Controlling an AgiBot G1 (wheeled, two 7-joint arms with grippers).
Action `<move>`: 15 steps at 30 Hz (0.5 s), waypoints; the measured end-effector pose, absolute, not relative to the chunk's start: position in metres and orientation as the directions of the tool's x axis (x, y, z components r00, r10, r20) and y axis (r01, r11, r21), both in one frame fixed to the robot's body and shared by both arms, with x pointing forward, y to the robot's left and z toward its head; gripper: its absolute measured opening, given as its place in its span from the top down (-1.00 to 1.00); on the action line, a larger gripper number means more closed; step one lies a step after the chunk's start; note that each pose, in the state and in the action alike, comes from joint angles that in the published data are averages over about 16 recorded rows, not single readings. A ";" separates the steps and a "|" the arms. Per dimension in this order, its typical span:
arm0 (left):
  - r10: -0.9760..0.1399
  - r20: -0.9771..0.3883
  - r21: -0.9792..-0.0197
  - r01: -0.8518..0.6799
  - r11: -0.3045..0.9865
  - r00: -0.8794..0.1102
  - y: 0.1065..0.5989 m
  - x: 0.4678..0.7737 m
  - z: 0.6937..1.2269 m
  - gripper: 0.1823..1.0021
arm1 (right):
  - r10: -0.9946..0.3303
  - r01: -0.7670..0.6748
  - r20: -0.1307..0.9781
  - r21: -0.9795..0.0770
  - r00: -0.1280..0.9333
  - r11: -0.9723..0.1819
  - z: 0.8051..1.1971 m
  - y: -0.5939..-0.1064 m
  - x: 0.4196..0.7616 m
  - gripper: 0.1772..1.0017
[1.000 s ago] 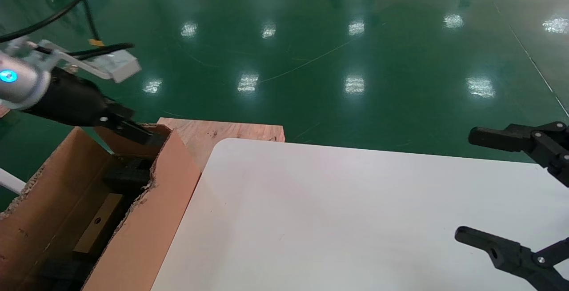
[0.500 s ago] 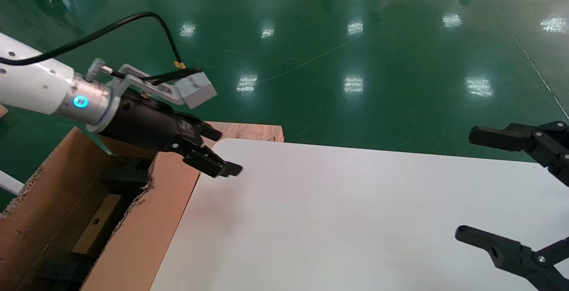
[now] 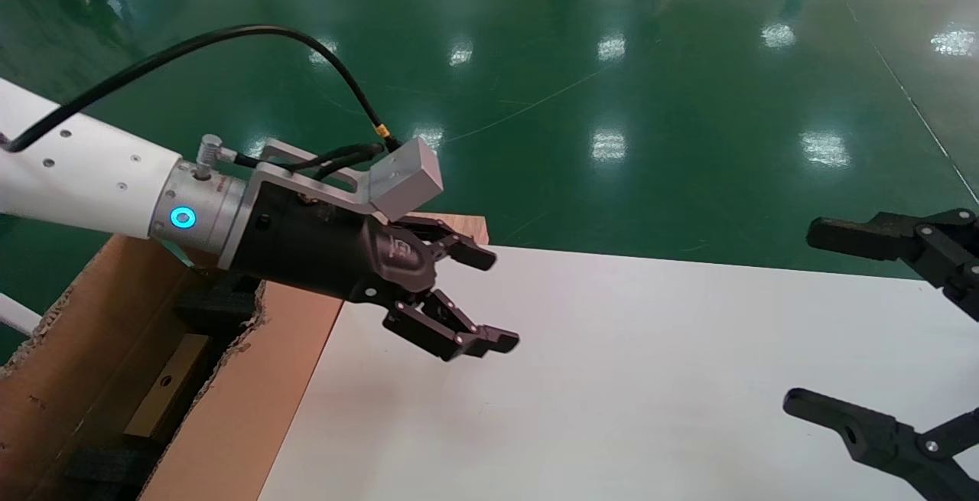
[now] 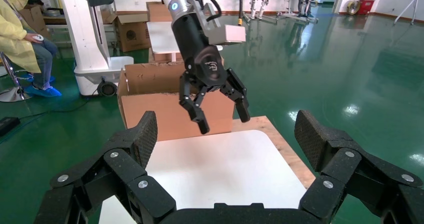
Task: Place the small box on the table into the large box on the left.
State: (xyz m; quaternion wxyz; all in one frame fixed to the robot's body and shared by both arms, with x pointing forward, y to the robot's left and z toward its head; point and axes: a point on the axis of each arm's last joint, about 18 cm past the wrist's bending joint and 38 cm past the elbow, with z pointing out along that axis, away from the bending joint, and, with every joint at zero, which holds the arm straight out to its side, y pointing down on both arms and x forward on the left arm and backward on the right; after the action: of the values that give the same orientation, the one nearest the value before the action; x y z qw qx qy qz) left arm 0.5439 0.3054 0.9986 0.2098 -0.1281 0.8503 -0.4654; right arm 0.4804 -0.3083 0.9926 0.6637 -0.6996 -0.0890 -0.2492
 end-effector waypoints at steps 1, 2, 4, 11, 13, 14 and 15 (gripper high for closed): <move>-0.396 -0.240 -0.852 -0.003 0.524 -0.886 0.303 0.542 0.998 -1.00 | -0.206 0.455 0.467 -0.884 0.860 -0.103 0.993 -0.308 0.480 -1.00; -0.379 -0.244 -0.858 0.016 0.513 -0.893 0.300 0.540 0.998 -1.00 | -0.206 0.455 0.467 -0.884 0.860 -0.103 0.993 -0.308 0.480 -1.00; -0.347 -0.252 -0.871 0.055 0.489 -0.903 0.296 0.536 0.997 -1.00 | -0.206 0.455 0.467 -0.884 0.860 -0.103 0.993 -0.308 0.480 -1.00; -0.253 -0.298 -0.904 0.186 0.386 -0.921 0.287 0.520 0.995 -1.00 | -0.206 0.455 0.467 -0.884 0.860 -0.103 0.993 -0.308 0.480 -1.00; -0.232 -0.315 -0.909 0.222 0.353 -0.920 0.286 0.515 0.995 -1.00 | -0.206 0.455 0.467 -0.884 0.860 -0.103 0.993 -0.308 0.480 -1.00; -0.223 -0.325 -0.911 0.241 0.336 -0.919 0.286 0.513 0.994 -1.00 | -0.206 0.455 0.467 -0.884 0.860 -0.103 0.993 -0.308 0.480 -1.00; -0.214 -0.335 -0.912 0.258 0.319 -0.918 0.286 0.510 0.994 -1.00 | -0.206 0.455 0.467 -0.884 0.860 -0.103 0.993 -0.308 0.480 -1.00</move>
State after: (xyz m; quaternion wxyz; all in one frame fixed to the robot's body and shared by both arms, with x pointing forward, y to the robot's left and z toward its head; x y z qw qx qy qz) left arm 0.5100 0.2857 0.9943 0.2024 0.0140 0.7863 -0.5835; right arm 0.4804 -0.3083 0.9926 0.6637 -0.6996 -0.0890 -0.2492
